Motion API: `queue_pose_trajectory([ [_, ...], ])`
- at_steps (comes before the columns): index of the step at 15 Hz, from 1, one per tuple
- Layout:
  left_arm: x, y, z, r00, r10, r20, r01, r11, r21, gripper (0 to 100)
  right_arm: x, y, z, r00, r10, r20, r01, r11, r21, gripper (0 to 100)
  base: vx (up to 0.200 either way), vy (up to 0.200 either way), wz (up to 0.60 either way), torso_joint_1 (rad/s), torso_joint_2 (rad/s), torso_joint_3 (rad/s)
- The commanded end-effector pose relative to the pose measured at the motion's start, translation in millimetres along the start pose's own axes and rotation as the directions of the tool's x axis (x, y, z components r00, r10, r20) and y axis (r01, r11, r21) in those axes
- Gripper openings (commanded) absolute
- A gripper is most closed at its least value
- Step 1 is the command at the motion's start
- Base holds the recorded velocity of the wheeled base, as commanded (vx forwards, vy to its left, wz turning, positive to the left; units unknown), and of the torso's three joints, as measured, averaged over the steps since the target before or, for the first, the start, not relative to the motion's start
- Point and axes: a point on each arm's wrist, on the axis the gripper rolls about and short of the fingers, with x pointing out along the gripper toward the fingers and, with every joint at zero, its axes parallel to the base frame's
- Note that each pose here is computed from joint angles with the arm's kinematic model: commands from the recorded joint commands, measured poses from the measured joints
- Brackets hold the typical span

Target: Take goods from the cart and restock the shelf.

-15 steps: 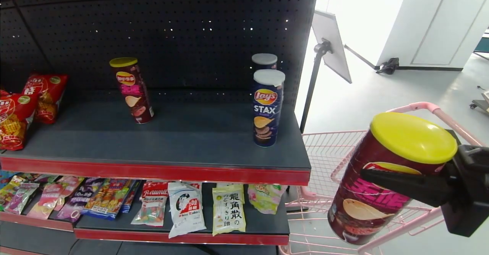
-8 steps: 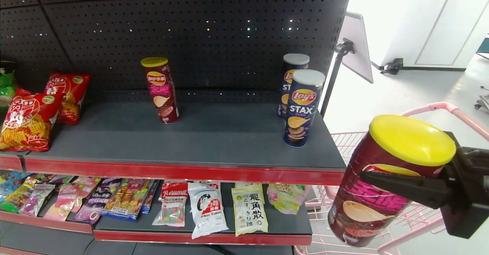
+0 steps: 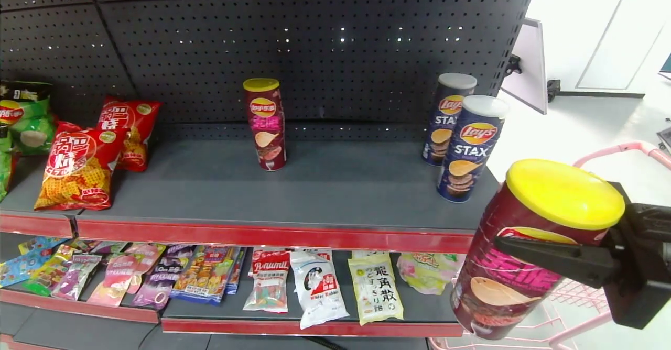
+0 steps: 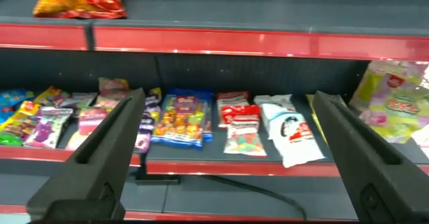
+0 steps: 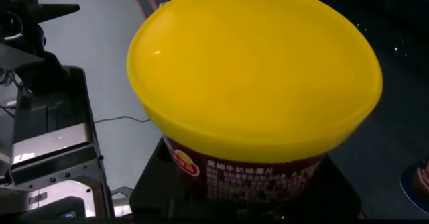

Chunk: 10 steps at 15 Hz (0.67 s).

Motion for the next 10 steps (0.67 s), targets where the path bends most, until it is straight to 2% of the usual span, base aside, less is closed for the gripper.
queue_pose_trajectory([
  [1,0.1,0.0,0.0,1.0,0.001,-0.002,-0.001,1.0,0.0,100,0.0,0.3,-0.8,1.0,0.002,-0.002,-0.002,1.0,0.001,0,0.0,0.2,0.0,-0.002,0.01,0.002],
  [5,0.1,0.0,0.0,1.0,0.001,-0.002,-0.001,1.0,0.0,100,-0.6,0.8,-6.7,1.0,-0.003,-0.007,0.003,1.0,0.007,0,0.0,0.2,0.0,0.001,0.0,0.004],
  [10,0.1,0.0,0.1,1.0,0.001,0.0,-0.001,1.0,0.0,100,-0.8,-0.2,-7.1,1.0,-0.009,-0.009,0.009,1.0,0.009,0,0.0,0.0,0.0,0.0,0.0,0.0],
])
